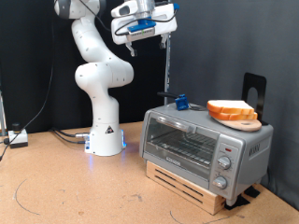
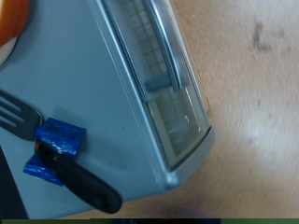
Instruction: Make a piece of toast with the oven
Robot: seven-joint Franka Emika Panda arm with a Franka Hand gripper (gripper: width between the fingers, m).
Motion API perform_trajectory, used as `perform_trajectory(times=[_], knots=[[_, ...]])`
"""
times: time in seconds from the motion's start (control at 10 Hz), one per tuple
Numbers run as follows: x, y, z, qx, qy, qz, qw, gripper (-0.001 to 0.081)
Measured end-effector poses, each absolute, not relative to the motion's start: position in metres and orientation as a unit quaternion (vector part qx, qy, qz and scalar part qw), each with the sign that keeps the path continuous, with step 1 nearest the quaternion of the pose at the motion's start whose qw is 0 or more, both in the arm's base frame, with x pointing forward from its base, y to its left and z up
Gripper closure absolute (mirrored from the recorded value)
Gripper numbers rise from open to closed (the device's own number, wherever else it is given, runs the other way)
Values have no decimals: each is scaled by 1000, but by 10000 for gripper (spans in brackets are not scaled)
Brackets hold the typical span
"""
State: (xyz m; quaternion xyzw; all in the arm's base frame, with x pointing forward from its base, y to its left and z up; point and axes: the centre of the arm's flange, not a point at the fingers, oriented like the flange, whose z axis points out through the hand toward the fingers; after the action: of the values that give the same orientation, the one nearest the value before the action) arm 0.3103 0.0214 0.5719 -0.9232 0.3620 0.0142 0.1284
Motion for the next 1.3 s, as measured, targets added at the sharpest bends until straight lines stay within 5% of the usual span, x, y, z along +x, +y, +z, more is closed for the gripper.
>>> perform_trajectory(times=[0.7,1.3], knots=[[333,10,539,-949,259,13,177,-3],[375,13,483,-949,273,39,149,-3]])
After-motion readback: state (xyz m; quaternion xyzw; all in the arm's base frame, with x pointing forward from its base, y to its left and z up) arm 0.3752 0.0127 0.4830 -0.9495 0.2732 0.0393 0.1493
